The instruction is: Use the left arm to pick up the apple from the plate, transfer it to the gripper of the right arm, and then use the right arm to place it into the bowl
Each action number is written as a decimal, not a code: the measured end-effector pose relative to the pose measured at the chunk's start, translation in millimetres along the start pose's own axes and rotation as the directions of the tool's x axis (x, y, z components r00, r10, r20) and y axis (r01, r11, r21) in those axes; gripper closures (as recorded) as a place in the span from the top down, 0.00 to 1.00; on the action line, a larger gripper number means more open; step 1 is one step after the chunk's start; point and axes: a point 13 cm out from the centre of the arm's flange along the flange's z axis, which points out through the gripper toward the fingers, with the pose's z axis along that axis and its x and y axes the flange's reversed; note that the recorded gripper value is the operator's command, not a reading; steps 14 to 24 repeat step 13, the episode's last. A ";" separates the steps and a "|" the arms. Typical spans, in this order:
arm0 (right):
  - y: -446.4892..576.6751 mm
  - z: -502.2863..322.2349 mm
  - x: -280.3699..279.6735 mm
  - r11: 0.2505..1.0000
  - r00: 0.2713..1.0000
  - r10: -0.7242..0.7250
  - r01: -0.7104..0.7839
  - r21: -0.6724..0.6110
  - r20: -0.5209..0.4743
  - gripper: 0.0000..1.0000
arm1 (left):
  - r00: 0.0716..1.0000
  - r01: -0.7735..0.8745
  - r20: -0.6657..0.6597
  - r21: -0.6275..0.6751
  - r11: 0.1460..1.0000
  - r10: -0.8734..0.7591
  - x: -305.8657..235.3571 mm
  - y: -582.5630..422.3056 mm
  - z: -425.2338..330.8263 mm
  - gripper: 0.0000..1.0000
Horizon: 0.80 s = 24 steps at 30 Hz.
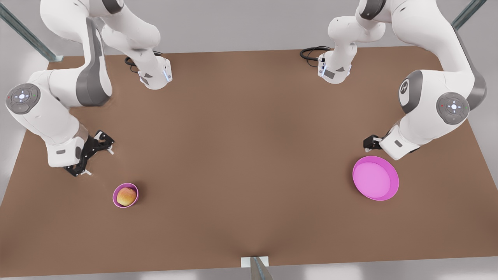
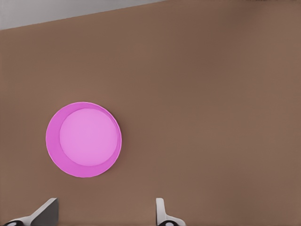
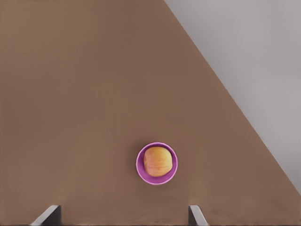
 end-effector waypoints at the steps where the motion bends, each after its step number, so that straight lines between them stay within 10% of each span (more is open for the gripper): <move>1: -11.2 -7.4 31.2 0.995 0.995 0.100 -0.100 -0.018 -0.010 1.00 | 1.000 0.005 0.000 0.000 1.000 -0.005 -0.1 0.3 -0.1 1.00; 13: -37.3 23.6 -16.1 0.893 0.890 0.448 -0.449 0.008 -0.088 1.00 | 0.999 0.040 -0.002 0.001 0.999 -0.040 0.8 -2.0 -1.2 1.00; 24: -37.3 23.6 -16.1 0.893 0.890 0.448 -0.449 0.008 -0.088 1.00 | 0.999 0.040 -0.002 0.001 0.999 -0.040 0.8 -2.0 -1.2 1.00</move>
